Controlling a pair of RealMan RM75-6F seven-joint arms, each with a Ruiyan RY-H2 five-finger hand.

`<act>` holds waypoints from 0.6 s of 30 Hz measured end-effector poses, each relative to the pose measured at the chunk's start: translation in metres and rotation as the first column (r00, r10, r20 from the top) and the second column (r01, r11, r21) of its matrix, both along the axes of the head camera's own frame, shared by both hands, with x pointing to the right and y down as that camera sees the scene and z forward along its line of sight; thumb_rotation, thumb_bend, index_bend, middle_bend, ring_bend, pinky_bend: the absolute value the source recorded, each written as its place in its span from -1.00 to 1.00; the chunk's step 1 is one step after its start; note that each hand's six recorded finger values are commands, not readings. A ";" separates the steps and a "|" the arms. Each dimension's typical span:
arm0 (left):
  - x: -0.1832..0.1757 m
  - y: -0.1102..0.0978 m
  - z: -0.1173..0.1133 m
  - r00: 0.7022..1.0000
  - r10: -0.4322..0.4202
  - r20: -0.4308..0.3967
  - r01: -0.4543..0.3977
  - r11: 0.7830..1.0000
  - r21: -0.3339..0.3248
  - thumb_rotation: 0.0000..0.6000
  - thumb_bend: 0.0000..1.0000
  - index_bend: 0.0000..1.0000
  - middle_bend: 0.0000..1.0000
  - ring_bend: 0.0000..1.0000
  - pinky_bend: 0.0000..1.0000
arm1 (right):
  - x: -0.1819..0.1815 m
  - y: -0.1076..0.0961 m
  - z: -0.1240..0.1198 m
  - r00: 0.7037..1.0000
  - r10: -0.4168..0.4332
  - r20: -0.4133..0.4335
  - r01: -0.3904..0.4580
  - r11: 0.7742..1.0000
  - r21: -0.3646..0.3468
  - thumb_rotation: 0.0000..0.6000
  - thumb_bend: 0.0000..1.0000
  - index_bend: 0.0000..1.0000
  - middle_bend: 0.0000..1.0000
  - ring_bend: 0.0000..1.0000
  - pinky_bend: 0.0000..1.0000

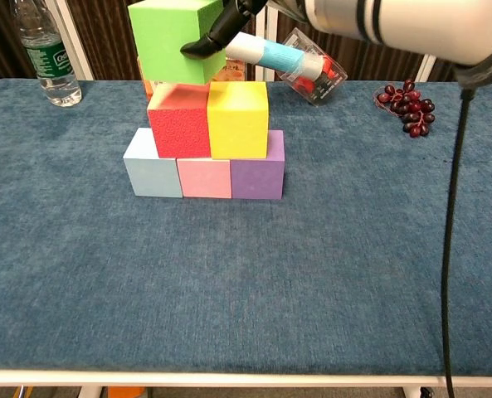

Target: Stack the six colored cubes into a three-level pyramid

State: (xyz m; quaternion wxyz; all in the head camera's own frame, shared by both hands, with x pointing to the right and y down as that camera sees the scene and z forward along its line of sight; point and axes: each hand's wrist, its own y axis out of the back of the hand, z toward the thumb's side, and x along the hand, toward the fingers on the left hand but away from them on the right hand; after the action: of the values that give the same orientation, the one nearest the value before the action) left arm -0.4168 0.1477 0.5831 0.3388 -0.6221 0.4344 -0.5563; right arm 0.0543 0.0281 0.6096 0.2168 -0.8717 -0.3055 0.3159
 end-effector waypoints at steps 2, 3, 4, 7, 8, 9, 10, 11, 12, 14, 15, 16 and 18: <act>0.000 0.000 0.000 1.000 -0.002 0.000 0.002 1.000 0.001 1.00 -1.00 -0.71 -0.79 -0.91 -0.87 | 0.002 0.000 -0.002 0.999 -0.047 0.010 0.047 0.999 -0.004 1.00 -0.32 -0.82 -0.43 -1.00 -1.00; 0.000 0.000 0.000 1.000 -0.002 0.000 0.002 1.000 0.001 1.00 -1.00 -0.71 -0.79 -0.91 -0.87 | 0.003 -0.001 -0.003 0.998 -0.066 0.014 0.067 0.998 -0.005 1.00 -0.34 -0.82 -0.44 -1.00 -1.00; 0.000 0.000 -0.001 1.000 -0.003 0.001 0.003 1.000 0.001 1.00 -1.00 -0.71 -0.79 -0.91 -0.87 | 0.005 -0.002 -0.004 0.996 -0.090 0.017 0.090 0.996 -0.002 1.00 -0.35 -0.82 -0.44 -1.00 -1.00; 0.000 0.000 -0.001 1.000 -0.006 0.002 0.006 1.000 0.001 1.00 -1.00 -0.71 -0.79 -0.91 -0.87 | 0.011 -0.005 -0.006 0.990 -0.142 0.016 0.142 0.990 0.016 1.00 -0.35 -0.82 -0.44 -1.00 -1.00; 0.000 0.000 -0.001 1.000 -0.007 0.002 0.007 1.000 0.000 1.00 -1.00 -0.71 -0.79 -0.91 -0.87 | 0.013 -0.007 -0.006 0.988 -0.155 0.015 0.154 0.988 0.023 1.00 -0.35 -0.82 -0.44 -1.00 -1.00; 0.000 0.000 -0.001 1.000 -0.006 0.003 0.006 1.000 0.000 1.00 -1.00 -0.71 -0.79 -0.91 -0.87 | 0.015 -0.009 -0.006 0.986 -0.166 0.013 0.166 0.986 0.030 1.00 -0.35 -0.82 -0.44 -1.00 -1.00; 0.001 0.000 0.000 1.000 -0.005 0.003 0.005 1.000 -0.001 1.00 -1.00 -0.71 -0.79 -0.91 -0.87 | 0.018 -0.011 -0.006 0.984 -0.179 0.009 0.179 0.983 0.040 1.00 -0.35 -0.82 -0.44 -1.00 -1.00; 0.001 -0.001 0.000 1.000 -0.004 0.003 0.004 1.000 -0.002 1.00 -1.00 -0.71 -0.79 -0.91 -0.87 | 0.021 -0.014 -0.005 0.982 -0.187 0.005 0.186 0.981 0.047 1.00 -0.35 -0.82 -0.44 -1.00 -1.00; 0.002 -0.001 0.000 1.000 -0.003 0.004 0.003 1.000 -0.003 1.00 -1.00 -0.71 -0.79 -0.91 -0.87 | 0.024 -0.017 -0.004 0.981 -0.193 -0.001 0.192 0.980 0.055 1.00 -0.36 -0.82 -0.44 -1.00 -1.00; 0.003 -0.002 0.000 1.000 -0.001 0.005 0.002 1.000 -0.004 1.00 -1.00 -0.71 -0.79 -0.91 -0.87 | 0.030 -0.023 0.000 0.981 -0.196 -0.010 0.196 0.978 0.065 1.00 -0.38 -0.82 -0.44 -1.00 -1.00; 0.003 -0.002 0.000 1.000 -0.001 0.005 0.001 1.000 -0.004 1.00 -1.00 -0.71 -0.79 -0.91 -0.87 | 0.032 -0.026 0.002 0.980 -0.197 -0.014 0.197 0.978 0.069 1.00 -0.38 -0.82 -0.44 -1.00 -1.00; 0.003 -0.002 0.001 1.000 -0.001 0.006 0.001 1.000 -0.005 1.00 -1.00 -0.71 -0.79 -0.91 -0.87 | 0.034 -0.027 0.004 0.980 -0.200 -0.017 0.200 0.977 0.073 1.00 -0.38 -0.82 -0.44 -1.00 -1.00; 0.003 -0.002 0.001 1.000 -0.002 0.007 0.002 1.000 -0.007 1.00 -1.00 -0.71 -0.79 -0.91 -0.87 | 0.036 -0.029 0.010 0.979 -0.205 -0.023 0.206 0.975 0.082 1.00 -0.38 -0.82 -0.44 -1.00 -1.00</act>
State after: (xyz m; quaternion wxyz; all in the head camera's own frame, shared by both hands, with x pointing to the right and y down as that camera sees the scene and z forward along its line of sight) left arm -0.4134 0.1455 0.5844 0.3376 -0.6208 0.4318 -0.5605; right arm 0.0902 -0.0007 0.6196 0.2868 -0.8865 -0.2253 0.2849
